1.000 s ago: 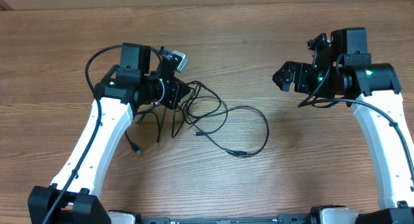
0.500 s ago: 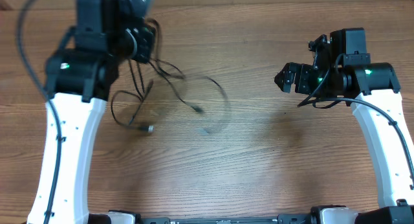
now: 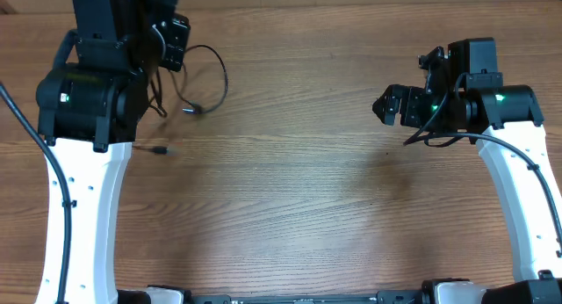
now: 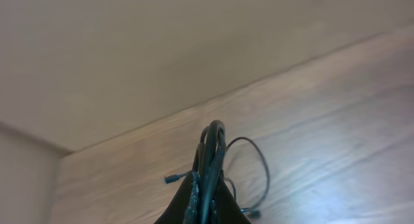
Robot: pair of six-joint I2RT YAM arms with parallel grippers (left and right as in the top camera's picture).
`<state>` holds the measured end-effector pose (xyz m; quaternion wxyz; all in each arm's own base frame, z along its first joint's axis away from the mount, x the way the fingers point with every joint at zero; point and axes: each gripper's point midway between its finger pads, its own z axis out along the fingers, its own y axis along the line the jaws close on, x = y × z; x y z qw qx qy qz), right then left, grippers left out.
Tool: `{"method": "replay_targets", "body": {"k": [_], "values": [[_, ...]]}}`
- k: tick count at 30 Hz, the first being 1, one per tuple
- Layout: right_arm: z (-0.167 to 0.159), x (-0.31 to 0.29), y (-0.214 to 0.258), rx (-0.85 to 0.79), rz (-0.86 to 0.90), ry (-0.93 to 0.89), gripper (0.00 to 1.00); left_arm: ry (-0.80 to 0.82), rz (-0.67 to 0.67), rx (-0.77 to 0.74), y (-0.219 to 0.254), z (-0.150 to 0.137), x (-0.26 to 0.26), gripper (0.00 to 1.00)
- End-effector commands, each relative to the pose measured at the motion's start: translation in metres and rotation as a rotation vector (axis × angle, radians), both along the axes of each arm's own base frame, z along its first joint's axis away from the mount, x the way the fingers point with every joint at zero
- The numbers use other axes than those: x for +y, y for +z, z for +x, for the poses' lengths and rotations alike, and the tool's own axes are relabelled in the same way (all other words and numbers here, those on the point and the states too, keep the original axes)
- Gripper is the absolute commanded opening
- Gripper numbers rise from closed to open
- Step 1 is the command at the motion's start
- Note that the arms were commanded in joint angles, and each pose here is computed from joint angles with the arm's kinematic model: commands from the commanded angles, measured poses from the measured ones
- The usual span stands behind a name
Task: Untangle cables
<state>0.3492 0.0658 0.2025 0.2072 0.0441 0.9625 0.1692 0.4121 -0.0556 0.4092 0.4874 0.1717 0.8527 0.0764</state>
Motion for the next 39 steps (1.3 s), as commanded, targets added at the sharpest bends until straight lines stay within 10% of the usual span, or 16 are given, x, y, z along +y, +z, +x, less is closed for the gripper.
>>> {"method": "replay_targets", "body": {"k": [1, 8, 12, 17, 30, 39], "values": [[0.006, -0.002, 0.004, -0.024, -0.011, -0.003, 1.0, -0.217, -0.057, 0.045, -0.011, 0.0, -0.055, 0.04], [0.006, -0.002, 0.005, -0.026, -0.01, -0.003, 1.0, -0.47, -0.102, 0.282, -0.101, 0.016, -0.154, 0.04], [0.005, -0.002, 0.004, -0.022, -0.01, -0.003, 1.0, -0.474, -0.147, 0.412, -0.154, 0.026, -0.183, 0.74], [0.005, -0.002, 0.004, -0.023, -0.01, -0.003, 1.0, -0.583, -0.255, 0.502, -0.179, 0.022, -0.213, 1.0], [0.006, -0.005, 0.003, -0.024, -0.027, -0.011, 1.0, -0.548, -0.269, 0.451, -0.159, 0.025, -0.206, 1.0], [0.008, -0.005, 0.005, -0.034, -0.026, -0.011, 1.0, -0.181, -0.116, 0.248, -0.089, 0.021, -0.125, 1.0]]}}
